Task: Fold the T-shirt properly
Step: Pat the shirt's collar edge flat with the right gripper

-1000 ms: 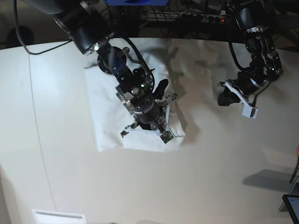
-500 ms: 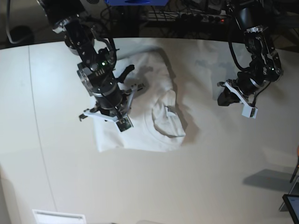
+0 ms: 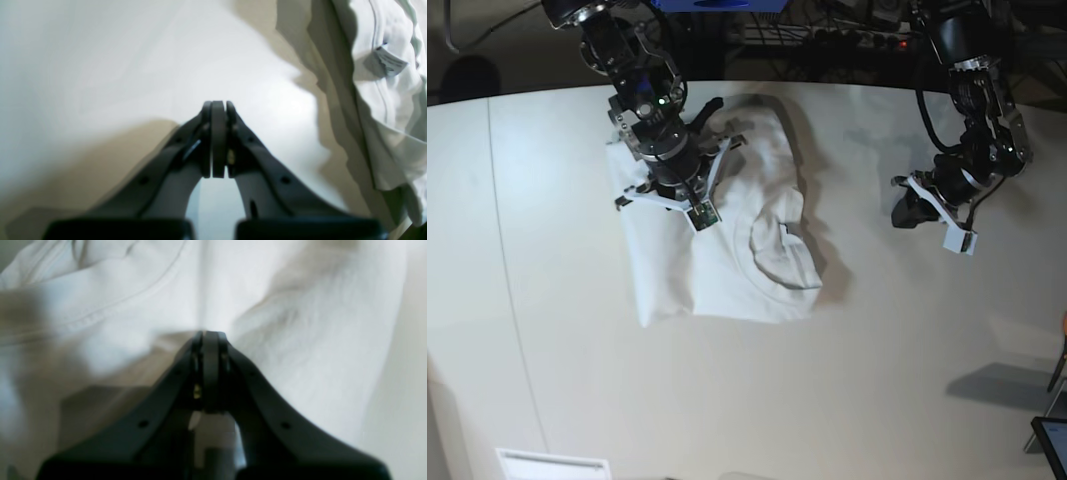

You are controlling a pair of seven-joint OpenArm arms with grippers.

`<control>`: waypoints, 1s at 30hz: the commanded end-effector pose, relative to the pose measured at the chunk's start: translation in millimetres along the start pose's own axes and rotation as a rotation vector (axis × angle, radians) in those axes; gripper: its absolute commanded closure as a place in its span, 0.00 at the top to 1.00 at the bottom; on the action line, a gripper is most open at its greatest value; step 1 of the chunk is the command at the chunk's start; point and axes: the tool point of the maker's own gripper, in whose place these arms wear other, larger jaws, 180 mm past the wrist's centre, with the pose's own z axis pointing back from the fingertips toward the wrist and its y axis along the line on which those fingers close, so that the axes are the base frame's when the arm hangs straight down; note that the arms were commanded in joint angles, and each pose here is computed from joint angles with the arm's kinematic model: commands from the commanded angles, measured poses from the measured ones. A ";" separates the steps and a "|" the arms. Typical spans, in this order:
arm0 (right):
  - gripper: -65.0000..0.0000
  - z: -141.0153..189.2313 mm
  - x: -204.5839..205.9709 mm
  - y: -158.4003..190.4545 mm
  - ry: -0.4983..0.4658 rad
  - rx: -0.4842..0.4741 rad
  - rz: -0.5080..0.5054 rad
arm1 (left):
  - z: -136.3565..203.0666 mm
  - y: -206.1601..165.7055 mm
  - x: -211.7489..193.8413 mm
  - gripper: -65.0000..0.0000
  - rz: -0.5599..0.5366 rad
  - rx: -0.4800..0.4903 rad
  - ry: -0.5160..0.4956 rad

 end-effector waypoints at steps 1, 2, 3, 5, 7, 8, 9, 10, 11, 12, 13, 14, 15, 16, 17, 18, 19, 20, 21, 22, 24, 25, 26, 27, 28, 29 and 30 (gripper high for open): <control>0.02 10.9 31.3 -14.6 -0.111 -0.031 -0.004 | 4.8 0.8 18.6 0.00 -0.025 -0.003 -0.052; 0.02 17.6 41.0 -20.7 -0.142 -0.045 -0.008 | 4.8 0.8 18.6 0.00 -0.025 -0.003 -0.052; 0.02 23.9 47.8 -24.6 -0.166 -0.053 -0.012 | 4.9 0.8 17.8 0.00 -0.024 -0.003 -0.050; 0.02 30.4 41.5 -25.6 -0.150 -0.056 -0.025 | 5.5 1.6 18.1 0.00 -0.023 -0.001 -0.052; 0.02 32.2 28.0 -18.9 -0.119 -0.042 -0.032 | 6.3 2.8 18.8 0.00 -0.021 0.002 -0.056; 0.02 33.3 20.7 -13.0 -0.105 -0.029 -0.037 | 6.3 2.8 18.8 0.00 -0.021 0.002 -0.056; 0.02 33.1 10.9 -6.1 -0.087 -0.015 -0.046 | 6.4 3.4 18.6 0.00 -0.019 0.003 -0.056; 0.02 32.5 2.5 0.7 -0.077 0.002 -0.061 | 6.5 3.5 18.7 0.00 -0.020 0.004 -0.057; 0.02 30.9 -5.0 6.7 -0.070 0.020 -0.077 | 6.5 3.5 18.7 0.00 -0.020 0.004 -0.057; 0.02 26.4 -12.0 11.2 -0.063 0.039 -0.095 | 6.1 3.1 19.3 0.00 -0.021 0.003 -0.057; 0.02 21.0 -22.6 15.7 -0.043 0.058 -0.116 | 6.2 3.7 19.0 0.00 -0.019 0.004 -0.057; 0.02 15.0 -36.5 20.0 -0.014 0.075 -0.135 | 6.0 3.8 19.3 0.00 -0.018 0.004 -0.058; 0.02 9.6 -47.1 23.3 0.009 0.087 -0.146 | 5.9 4.0 20.1 0.00 -0.020 0.005 -0.060; 0.02 7.4 -51.0 23.5 0.013 0.088 -0.148 | 5.9 4.0 20.8 0.00 -0.020 0.005 -0.061; 0.02 7.5 -49.8 22.4 0.003 0.086 -0.146 | 5.5 3.6 21.4 0.00 -0.021 0.004 -0.062; 0.02 10.8 -43.8 18.8 -0.020 0.082 -0.139 | 4.9 3.4 22.3 0.00 -0.022 0.002 -0.063; 0.02 15.6 -35.1 14.7 -0.049 0.077 -0.133 | 4.7 3.0 22.2 0.00 -0.023 0.001 -0.062; 0.02 23.6 -22.6 13.2 -0.087 0.080 -0.128 | 4.6 3.0 22.9 0.00 -0.023 0.001 -0.063; 0.02 29.6 -13.4 13.3 -0.115 0.082 -0.131 | 4.6 3.0 22.9 0.00 -0.023 0.001 -0.063; 0.02 35.4 -1.3 11.2 -0.150 0.080 -0.134 | 4.6 3.0 22.9 0.00 -0.023 0.001 -0.063; 0.02 43.3 13.2 10.5 -0.193 0.082 -0.135 | 4.3 2.6 22.8 0.00 -0.024 0.000 -0.062; 0.02 44.4 15.2 15.5 -0.198 0.096 -0.129 | 4.0 2.2 22.6 0.00 -0.025 -0.001 -0.061; 0.02 43.1 16.8 21.2 -0.201 0.112 -0.122 | 4.0 2.2 22.6 0.00 -0.025 -0.001 -0.061; 0.02 40.9 16.0 27.1 -0.196 0.129 -0.113 | 4.0 2.2 22.6 0.00 -0.025 -0.001 -0.061; 0.02 37.0 9.5 35.8 -0.175 0.149 -0.105 | 4.2 2.0 23.0 0.00 -0.026 -0.001 -0.062; 0.02 33.3 2.0 42.1 -0.153 0.162 -0.100 | 4.1 1.4 23.3 0.00 -0.028 -0.002 -0.062; 0.02 27.9 -8.3 47.3 -0.123 0.171 -0.096 | 4.2 2.0 23.0 0.00 -0.026 -0.001 -0.062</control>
